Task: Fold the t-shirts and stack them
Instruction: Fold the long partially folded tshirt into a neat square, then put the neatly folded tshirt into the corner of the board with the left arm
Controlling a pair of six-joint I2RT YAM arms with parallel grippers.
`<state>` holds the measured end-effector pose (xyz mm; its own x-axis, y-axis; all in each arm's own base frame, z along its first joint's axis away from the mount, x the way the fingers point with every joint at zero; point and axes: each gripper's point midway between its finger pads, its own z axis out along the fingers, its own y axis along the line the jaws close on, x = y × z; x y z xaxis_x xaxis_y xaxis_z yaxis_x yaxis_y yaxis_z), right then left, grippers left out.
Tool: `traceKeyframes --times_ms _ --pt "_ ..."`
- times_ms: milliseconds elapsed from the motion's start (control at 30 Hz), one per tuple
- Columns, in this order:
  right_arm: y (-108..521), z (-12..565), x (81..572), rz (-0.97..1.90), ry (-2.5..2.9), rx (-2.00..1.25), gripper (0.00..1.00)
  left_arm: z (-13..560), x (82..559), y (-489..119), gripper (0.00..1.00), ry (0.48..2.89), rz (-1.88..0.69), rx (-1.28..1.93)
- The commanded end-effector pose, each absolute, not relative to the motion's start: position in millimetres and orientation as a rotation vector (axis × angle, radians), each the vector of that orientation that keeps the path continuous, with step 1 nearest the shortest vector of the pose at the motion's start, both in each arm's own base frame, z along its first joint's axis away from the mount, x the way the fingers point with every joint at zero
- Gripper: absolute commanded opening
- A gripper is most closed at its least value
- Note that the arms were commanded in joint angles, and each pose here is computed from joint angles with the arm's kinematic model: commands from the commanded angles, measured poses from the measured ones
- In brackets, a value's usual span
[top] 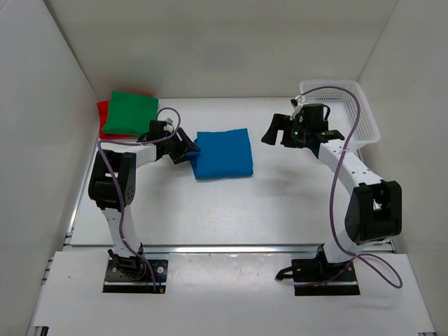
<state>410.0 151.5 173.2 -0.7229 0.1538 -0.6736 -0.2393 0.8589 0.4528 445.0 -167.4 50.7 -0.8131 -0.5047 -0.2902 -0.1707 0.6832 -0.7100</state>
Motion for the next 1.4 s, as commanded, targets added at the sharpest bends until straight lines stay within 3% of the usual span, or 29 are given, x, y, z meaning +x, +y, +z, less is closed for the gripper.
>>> traceKeyframes --times_ms 0,100,367,567,633,667,700,933,1167,1233,1367 --pt "144.8 171.7 407.3 0.657 2.243 -0.066 0.91 62.7 448.2 -167.3 0.7 2.407 -0.871 -0.476" --pt "145.9 172.2 396.4 0.681 2.228 -0.052 0.91 60.0 449.1 -168.3 0.67 2.42 -0.837 -0.464" --pt "163.4 151.6 377.4 0.767 2.271 -0.082 0.68 70.3 447.4 -186.0 0.59 2.388 -0.892 -0.456" --pt "170.4 135.9 366.3 0.794 2.298 -0.096 0.63 73.7 441.5 -207.3 0.48 2.404 -0.951 -0.411" --pt "171.4 126.0 362.9 0.799 2.327 -0.092 0.63 76.4 439.3 -211.0 0.25 2.403 -0.969 -0.389" --pt "171.6 122.8 361.5 0.806 2.334 -0.094 0.63 80.7 436.8 -215.2 0.01 2.403 -0.987 -0.382" --pt "170.1 121.1 358.5 0.803 2.341 -0.089 0.63 84.5 430.0 -219.2 0.0 2.414 -1.015 -0.368" --pt "172.7 114.4 352.9 0.817 2.355 -0.096 0.63 131.7 390.7 -217.7 0.0 2.346 -1.023 -0.32" --pt "177.1 108.2 344.3 0.838 2.373 -0.109 0.63 82.9 301.6 -202.7 0.0 2.423 -0.999 -0.425" --pt "179.5 107.9 342.5 0.845 2.372 -0.117 0.63 65.8 284.3 -194.4 0.3 2.455 -0.998 -0.475" --pt "179.1 106.9 341.8 0.847 2.378 -0.112 0.63 68.5 289.1 -178.5 0.53 2.387 -0.975 -0.489"
